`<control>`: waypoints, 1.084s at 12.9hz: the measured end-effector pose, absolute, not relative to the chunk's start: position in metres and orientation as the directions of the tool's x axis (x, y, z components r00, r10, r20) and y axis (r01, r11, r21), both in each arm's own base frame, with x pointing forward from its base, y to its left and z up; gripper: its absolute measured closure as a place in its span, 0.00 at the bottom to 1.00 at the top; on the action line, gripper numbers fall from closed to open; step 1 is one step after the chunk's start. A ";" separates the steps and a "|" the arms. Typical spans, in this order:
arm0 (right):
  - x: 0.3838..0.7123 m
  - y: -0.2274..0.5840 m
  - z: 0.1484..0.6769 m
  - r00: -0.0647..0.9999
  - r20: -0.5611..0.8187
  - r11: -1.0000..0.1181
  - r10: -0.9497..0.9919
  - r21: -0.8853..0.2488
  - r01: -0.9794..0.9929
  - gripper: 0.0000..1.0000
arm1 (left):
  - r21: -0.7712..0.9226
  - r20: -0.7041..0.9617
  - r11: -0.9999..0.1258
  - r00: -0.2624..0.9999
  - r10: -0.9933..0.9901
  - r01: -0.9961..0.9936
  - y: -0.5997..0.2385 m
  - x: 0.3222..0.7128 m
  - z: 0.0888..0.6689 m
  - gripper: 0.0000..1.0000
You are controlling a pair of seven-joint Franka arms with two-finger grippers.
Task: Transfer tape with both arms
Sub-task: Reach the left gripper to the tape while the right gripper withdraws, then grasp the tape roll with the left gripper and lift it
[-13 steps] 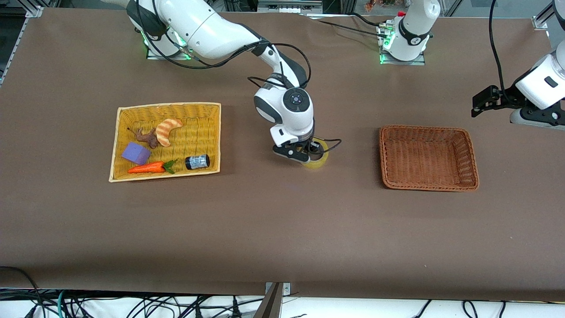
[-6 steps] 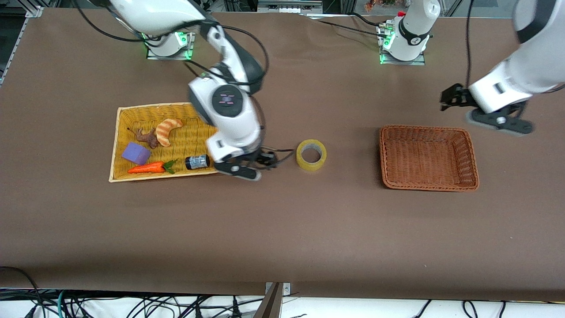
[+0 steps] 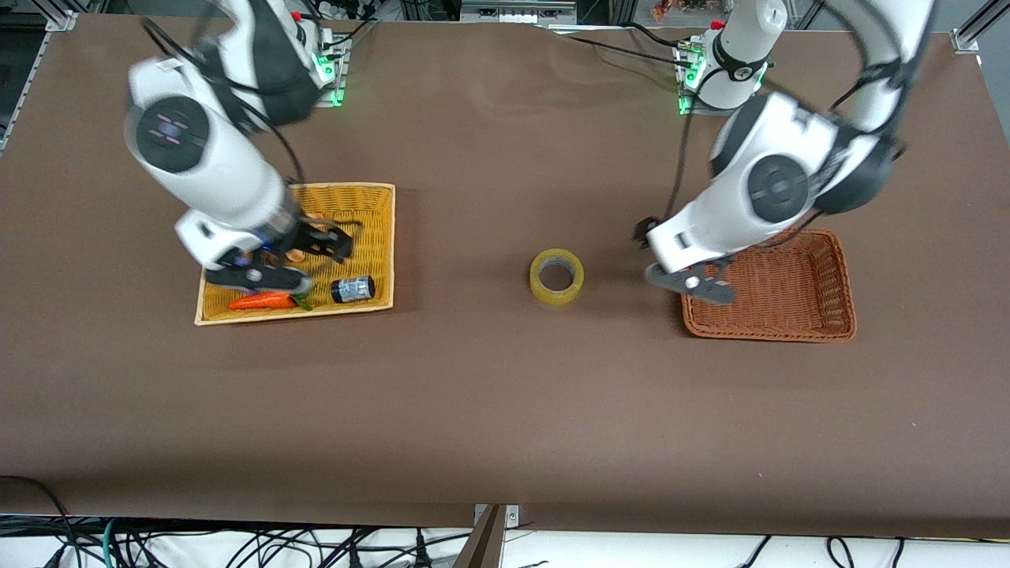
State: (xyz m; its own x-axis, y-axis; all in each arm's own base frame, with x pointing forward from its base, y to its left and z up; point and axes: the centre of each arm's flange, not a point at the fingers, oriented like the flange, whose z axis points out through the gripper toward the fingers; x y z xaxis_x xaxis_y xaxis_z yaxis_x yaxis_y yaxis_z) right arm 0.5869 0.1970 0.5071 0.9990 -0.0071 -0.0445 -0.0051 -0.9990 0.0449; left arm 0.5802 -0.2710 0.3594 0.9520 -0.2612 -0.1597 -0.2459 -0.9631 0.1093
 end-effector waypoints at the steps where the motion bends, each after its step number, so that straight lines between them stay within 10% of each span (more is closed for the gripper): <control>1: 0.577 0.167 0.525 0.998 -0.052 -0.998 0.027 0.049 0.029 0.00 | 0.120 -0.152 -0.966 0.958 -0.245 -0.228 -0.297 0.577 0.336 0.00; 12: 0.559 0.050 0.572 0.999 -0.017 -0.999 -0.042 0.016 -0.042 0.00 | 0.070 -0.094 -0.951 0.948 -0.305 -0.300 -0.363 0.560 0.203 0.01; 14: 0.559 0.050 0.572 0.999 -0.017 -0.999 -0.048 0.016 -0.048 0.00 | 0.077 -0.087 -0.951 0.948 -0.307 -0.300 -0.365 0.560 0.196 0.19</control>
